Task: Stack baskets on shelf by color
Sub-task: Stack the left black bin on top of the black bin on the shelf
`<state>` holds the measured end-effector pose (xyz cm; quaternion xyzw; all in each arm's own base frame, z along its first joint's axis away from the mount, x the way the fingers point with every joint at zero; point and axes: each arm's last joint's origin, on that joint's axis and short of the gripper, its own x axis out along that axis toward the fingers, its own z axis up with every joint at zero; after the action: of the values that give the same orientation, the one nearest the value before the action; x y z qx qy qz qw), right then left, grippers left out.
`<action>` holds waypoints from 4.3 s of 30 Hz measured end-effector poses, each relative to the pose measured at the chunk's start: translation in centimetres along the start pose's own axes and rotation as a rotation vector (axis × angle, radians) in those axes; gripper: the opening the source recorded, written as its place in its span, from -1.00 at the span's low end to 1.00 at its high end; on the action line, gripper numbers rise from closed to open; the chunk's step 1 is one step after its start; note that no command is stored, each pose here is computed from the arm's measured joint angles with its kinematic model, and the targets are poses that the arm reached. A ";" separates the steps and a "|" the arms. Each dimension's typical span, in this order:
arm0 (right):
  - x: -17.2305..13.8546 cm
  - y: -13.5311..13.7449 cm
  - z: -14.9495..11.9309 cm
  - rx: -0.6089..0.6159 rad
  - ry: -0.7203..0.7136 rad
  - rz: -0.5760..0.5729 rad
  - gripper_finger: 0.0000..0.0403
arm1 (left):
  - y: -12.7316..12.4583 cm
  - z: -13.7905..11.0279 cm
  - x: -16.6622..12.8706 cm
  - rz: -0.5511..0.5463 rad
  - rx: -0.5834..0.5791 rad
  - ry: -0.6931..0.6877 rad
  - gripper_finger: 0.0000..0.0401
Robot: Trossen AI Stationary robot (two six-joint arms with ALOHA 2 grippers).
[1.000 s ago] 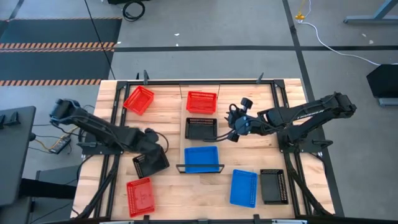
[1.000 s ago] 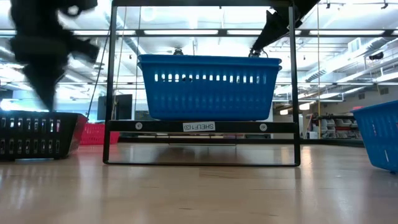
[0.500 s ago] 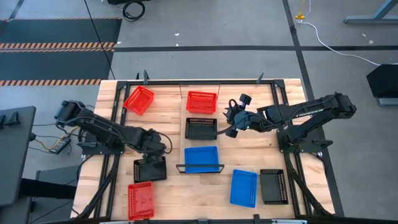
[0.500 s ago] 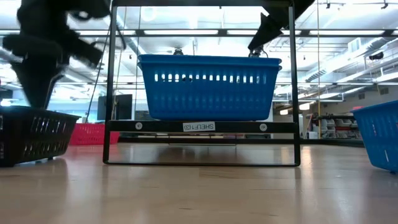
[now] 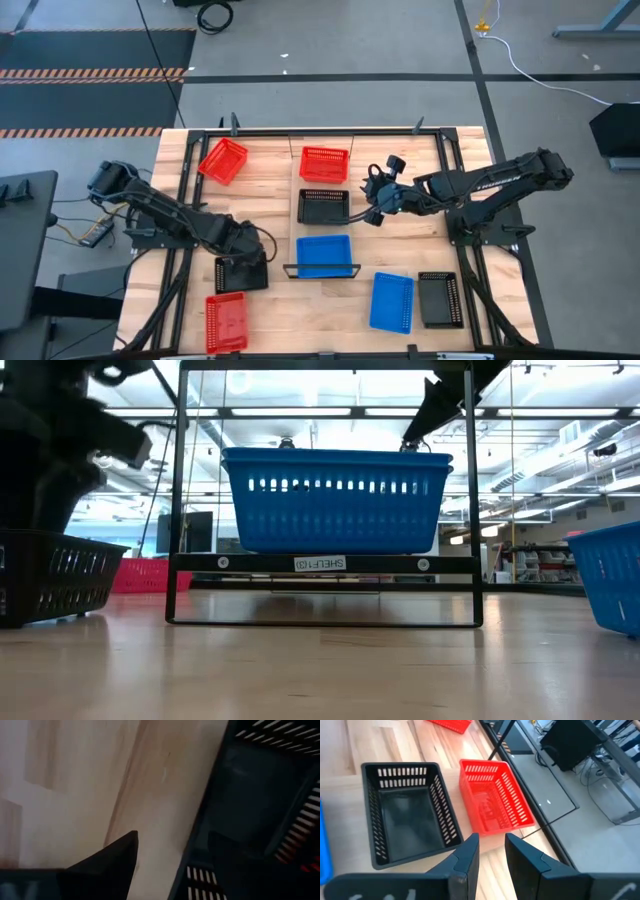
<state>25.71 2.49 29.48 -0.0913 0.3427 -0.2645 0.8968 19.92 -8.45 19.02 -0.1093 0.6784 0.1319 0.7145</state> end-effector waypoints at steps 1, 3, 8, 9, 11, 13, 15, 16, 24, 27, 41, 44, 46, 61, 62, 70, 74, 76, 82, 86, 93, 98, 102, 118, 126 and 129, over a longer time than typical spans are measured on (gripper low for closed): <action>0.0 0.0 0.0 0.004 0.000 0.001 -0.50 | -0.1 -0.1 0.4 -0.009 0.007 -0.009 0.24; 0.0 0.0 0.0 0.016 -0.001 0.001 -0.50 | -0.2 -0.1 1.1 -0.039 0.034 -0.043 0.23; 0.0 0.0 0.0 0.025 -0.001 0.001 -0.50 | 0.6 -0.4 2.9 -0.029 0.079 -0.035 0.11; 0.0 0.0 0.0 0.025 -0.001 0.002 -0.50 | 0.9 -0.5 3.1 -0.019 0.089 -0.026 0.07; 0.0 0.0 0.0 0.032 -0.001 0.002 -0.50 | 1.3 -0.7 3.4 0.002 0.126 -0.010 -0.07; 0.0 0.0 0.0 0.040 0.000 0.002 -0.50 | 1.5 -0.4 3.4 0.010 0.163 -0.023 -0.24; 0.0 0.0 0.0 0.040 -0.001 0.002 -0.50 | 1.8 -0.1 3.4 0.021 0.180 -0.032 -0.45; 0.0 0.0 0.0 0.041 -0.001 0.002 -0.50 | 1.9 0.1 3.3 0.022 0.187 -0.036 -0.57; 0.0 0.0 0.0 0.041 0.000 0.004 -0.50 | 3.7 2.2 2.1 0.033 0.195 -0.048 -0.94; 0.0 0.1 0.0 0.041 0.001 0.010 -0.50 | 4.6 3.3 1.4 0.041 0.199 -0.056 -0.97; 0.0 0.1 0.0 0.019 0.002 0.014 -0.50 | 10.0 8.1 -8.1 0.120 0.239 -0.114 -0.97; 0.0 0.1 0.0 0.015 0.002 0.015 -0.50 | 11.0 9.4 -10.6 0.126 0.265 -0.230 -0.97; 0.0 0.1 0.0 0.014 0.002 0.015 -0.50 | 11.6 10.3 -11.9 0.124 0.272 -0.321 -0.97; -0.2 0.4 0.0 0.091 0.012 0.075 -0.50 | 11.9 15.7 -12.1 -0.010 0.432 -0.672 -0.96; -0.3 0.5 -0.1 0.089 0.014 0.085 -0.50 | 11.9 16.0 -11.5 -0.015 0.443 -0.651 -0.96; -2.5 -0.1 -0.7 0.099 0.006 0.066 -0.50 | 11.6 18.3 -9.5 -0.023 0.489 -0.676 -0.96; -4.0 -1.3 -1.2 0.128 -0.006 0.015 -0.50 | 11.5 19.0 -10.0 -0.056 0.501 -0.768 -0.96; -4.5 -1.9 -1.4 0.144 -0.005 0.010 -0.50 | 11.4 19.1 -10.1 -0.077 0.495 -0.790 -0.96; -5.0 -2.5 -2.0 0.139 0.029 0.000 -0.50 | 11.3 19.3 -9.7 -0.125 0.469 -0.778 -0.96; -4.9 -2.4 -2.3 0.127 0.063 0.005 -0.50 | 11.1 19.7 -9.1 -0.153 0.464 -0.760 -0.96; -4.9 -2.4 -2.3 0.111 0.066 0.006 -0.50 | 11.1 20.3 -7.6 -0.148 0.458 -0.715 -0.96; -4.9 -2.4 -2.3 0.100 0.069 0.012 -0.50 | 11.2 20.4 -7.6 -0.097 0.466 -0.710 -0.95; -4.9 -2.4 -2.3 0.100 0.069 0.013 -0.50 | 11.4 20.3 -7.4 -0.075 0.466 -0.692 -0.95; -4.9 -2.3 -2.3 0.106 0.065 0.015 -0.50 | 11.5 20.2 -6.7 -0.087 0.461 -0.645 -0.89; -4.9 -2.3 -2.3 0.107 0.064 0.015 -0.50 | 11.6 20.2 -6.8 -0.066 0.440 -0.644 -0.67; -4.9 -2.3 -2.2 0.108 0.063 0.016 -0.50 | 11.6 20.2 -6.7 -0.064 0.439 -0.643 -0.59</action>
<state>20.21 3.18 31.36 -0.0319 0.3566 -0.2782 0.8913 34.73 8.94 27.15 0.0722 0.4282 -0.0113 0.9007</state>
